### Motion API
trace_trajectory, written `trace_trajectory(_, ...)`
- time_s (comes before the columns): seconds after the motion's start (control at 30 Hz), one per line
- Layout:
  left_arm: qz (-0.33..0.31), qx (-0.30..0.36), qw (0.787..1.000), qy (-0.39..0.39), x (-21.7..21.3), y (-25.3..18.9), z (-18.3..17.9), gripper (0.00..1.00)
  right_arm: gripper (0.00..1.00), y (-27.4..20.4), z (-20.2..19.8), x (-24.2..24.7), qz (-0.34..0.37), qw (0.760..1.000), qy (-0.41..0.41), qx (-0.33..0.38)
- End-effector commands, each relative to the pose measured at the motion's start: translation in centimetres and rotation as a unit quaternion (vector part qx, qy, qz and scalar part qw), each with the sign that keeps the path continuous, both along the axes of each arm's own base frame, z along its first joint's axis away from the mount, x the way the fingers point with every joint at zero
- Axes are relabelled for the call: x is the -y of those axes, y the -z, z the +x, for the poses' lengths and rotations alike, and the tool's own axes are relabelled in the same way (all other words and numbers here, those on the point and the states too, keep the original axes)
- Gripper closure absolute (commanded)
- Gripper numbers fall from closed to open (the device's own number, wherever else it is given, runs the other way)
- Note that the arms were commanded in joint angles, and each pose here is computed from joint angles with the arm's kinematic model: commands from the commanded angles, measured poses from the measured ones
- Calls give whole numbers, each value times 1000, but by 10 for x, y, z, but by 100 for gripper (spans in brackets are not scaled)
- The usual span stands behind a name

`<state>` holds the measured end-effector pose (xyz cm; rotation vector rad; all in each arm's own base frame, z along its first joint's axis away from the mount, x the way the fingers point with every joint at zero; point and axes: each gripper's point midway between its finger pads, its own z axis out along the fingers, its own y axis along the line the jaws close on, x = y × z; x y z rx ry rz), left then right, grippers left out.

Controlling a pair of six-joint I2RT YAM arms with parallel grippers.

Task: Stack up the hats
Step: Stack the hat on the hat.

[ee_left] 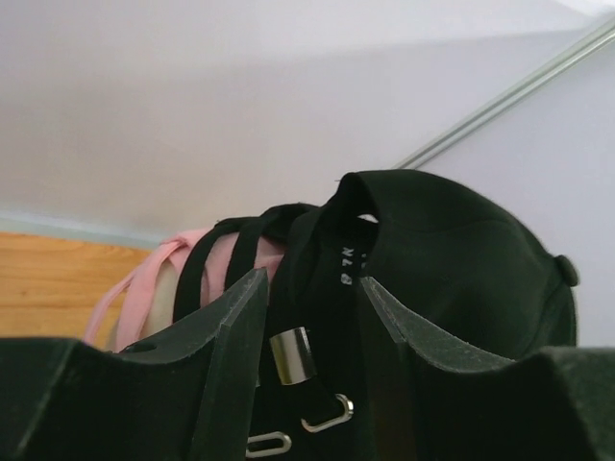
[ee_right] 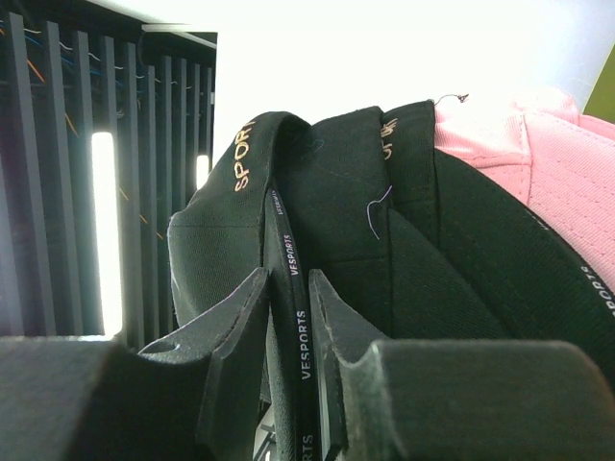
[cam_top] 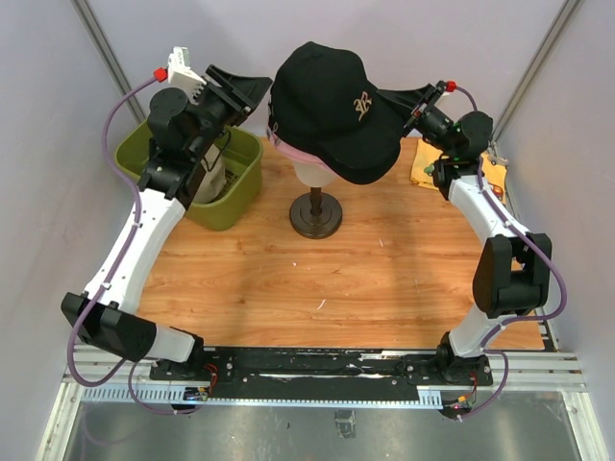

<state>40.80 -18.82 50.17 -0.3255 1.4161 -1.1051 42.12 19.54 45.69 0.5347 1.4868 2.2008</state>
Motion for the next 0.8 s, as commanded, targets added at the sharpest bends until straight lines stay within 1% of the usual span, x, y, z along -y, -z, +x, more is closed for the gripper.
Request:
trace_trajectory(0.0,45,-27,999,2,1,19,5,53,76,-11,-1,6,-3,1000,-1,15)
trace_trajectory(0.1,55,-43,998,-9,-2,26,10,53,76,-9,-1,5,-5,1000,-1,13)
trace_trajectory(0.3,66,-39,997,-8,-1,23,14,51,76,-8,0,4,-11,1000,-1,12)
trace_trajectory(0.6,79,-27,996,9,4,13,16,46,76,-9,2,4,-20,1000,0,15)
trace_trajectory(0.7,93,-35,995,18,8,14,20,46,76,-9,3,3,-22,1000,0,14)
trace_trajectory(0.77,105,-54,993,20,9,23,25,47,76,-11,3,3,-22,1000,0,15)
